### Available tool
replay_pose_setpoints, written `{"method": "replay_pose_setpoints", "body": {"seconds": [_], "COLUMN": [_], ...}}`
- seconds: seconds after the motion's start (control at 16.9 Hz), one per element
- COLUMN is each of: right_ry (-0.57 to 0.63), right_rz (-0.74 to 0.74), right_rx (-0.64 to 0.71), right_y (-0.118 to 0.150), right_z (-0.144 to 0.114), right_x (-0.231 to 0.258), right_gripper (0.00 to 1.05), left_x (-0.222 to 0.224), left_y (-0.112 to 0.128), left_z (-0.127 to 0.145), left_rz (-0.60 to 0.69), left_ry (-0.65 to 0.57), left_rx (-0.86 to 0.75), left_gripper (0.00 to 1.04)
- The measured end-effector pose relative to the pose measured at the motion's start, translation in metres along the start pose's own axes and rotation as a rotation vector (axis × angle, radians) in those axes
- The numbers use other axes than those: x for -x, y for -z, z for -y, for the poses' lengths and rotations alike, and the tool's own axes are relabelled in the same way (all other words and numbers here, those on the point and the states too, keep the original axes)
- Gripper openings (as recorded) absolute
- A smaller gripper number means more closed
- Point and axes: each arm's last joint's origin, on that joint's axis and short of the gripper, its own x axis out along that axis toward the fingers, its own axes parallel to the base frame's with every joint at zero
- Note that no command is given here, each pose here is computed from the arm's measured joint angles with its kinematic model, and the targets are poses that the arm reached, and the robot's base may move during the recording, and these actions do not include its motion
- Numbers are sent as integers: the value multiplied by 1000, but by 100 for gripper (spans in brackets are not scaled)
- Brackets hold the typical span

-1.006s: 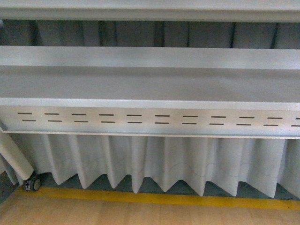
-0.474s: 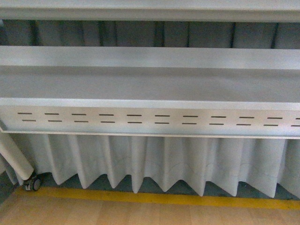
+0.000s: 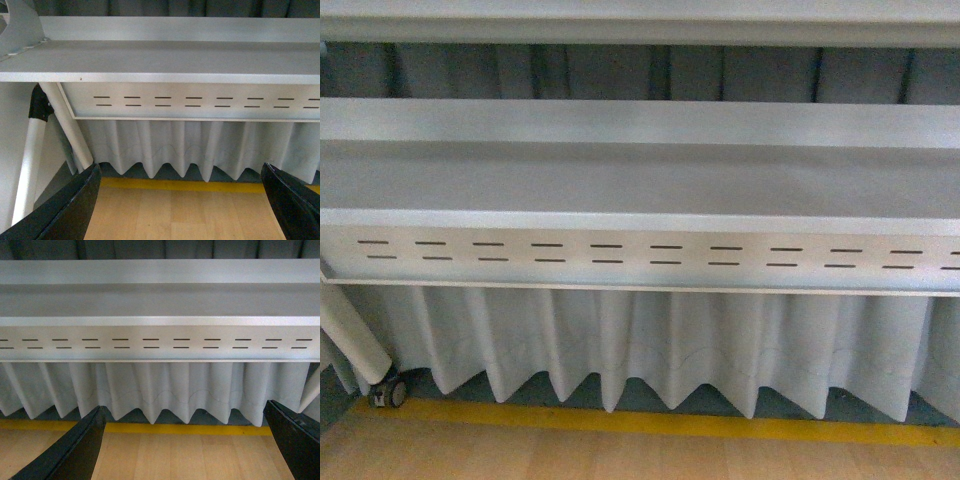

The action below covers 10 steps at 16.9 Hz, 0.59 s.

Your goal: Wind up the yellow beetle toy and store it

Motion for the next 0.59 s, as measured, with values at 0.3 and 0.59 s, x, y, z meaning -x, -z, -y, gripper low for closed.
{"method": "replay_pose_setpoints", "body": {"seconds": [0.3, 0.59], "right_ry": [0, 0], "right_rz": [0, 0], "right_rx": [0, 0], "right_y": [0, 0], "right_z": [0, 0], "right_x": [0, 0], "right_gripper": [98, 98], "left_x": [0, 0], "left_y": [0, 0], "left_z": [0, 0], "left_rz": [0, 0], "left_ry": [0, 0], "left_rx": [0, 0], "left_gripper": [98, 98]}}
